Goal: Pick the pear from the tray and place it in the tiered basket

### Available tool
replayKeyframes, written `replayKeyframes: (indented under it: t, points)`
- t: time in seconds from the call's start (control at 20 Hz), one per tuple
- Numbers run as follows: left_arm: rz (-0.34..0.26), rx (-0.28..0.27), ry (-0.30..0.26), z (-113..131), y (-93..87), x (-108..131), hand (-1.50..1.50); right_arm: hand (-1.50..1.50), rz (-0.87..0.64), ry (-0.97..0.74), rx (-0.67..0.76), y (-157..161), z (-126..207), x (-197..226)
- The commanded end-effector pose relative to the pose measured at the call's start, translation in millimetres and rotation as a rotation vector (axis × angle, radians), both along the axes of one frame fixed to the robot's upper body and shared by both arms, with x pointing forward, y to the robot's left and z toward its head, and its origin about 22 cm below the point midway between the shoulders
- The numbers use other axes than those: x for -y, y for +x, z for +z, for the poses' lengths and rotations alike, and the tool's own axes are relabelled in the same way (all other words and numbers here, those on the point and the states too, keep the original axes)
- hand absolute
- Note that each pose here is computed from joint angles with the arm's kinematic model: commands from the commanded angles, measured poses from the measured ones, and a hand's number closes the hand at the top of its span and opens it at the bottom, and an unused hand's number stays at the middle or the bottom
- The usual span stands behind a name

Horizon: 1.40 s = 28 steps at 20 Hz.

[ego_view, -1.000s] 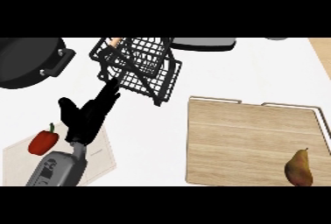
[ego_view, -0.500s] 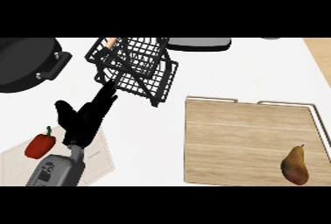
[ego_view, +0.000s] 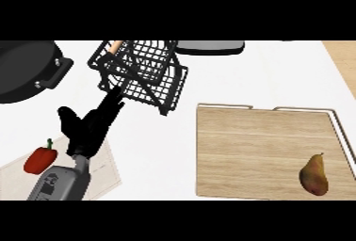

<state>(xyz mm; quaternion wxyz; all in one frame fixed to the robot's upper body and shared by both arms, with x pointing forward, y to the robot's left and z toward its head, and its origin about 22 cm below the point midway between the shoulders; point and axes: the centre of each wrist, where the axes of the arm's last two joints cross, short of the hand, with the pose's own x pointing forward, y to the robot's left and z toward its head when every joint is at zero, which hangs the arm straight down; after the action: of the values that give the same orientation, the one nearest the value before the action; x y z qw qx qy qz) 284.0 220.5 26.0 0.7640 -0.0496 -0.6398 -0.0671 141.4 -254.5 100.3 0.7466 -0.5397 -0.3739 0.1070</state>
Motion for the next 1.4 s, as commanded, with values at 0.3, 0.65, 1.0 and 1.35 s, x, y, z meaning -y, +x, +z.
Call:
replayKeyframes:
  t: [0.3,0.65,1.0,1.35]
  points:
    - [0.007,-0.004,-0.004,-6.9,-4.7,1.3,0.00,-1.50,-0.145,0.068,-0.022,16.2,-16.0,-19.4]
    - [0.012,-0.006,0.014,-10.7,-5.5,2.7,0.00,-1.50,-0.166,0.057,-0.027,31.5,-38.9,-9.9]
    - [0.002,-0.025,0.000,-1.1,-2.4,6.6,0.00,-1.50,-0.163,0.079,-0.040,23.2,-66.9,15.8]
    - [0.022,-0.007,-0.023,5.4,1.3,5.8,0.00,1.50,-0.023,0.142,-0.019,50.2,-63.4,11.9]
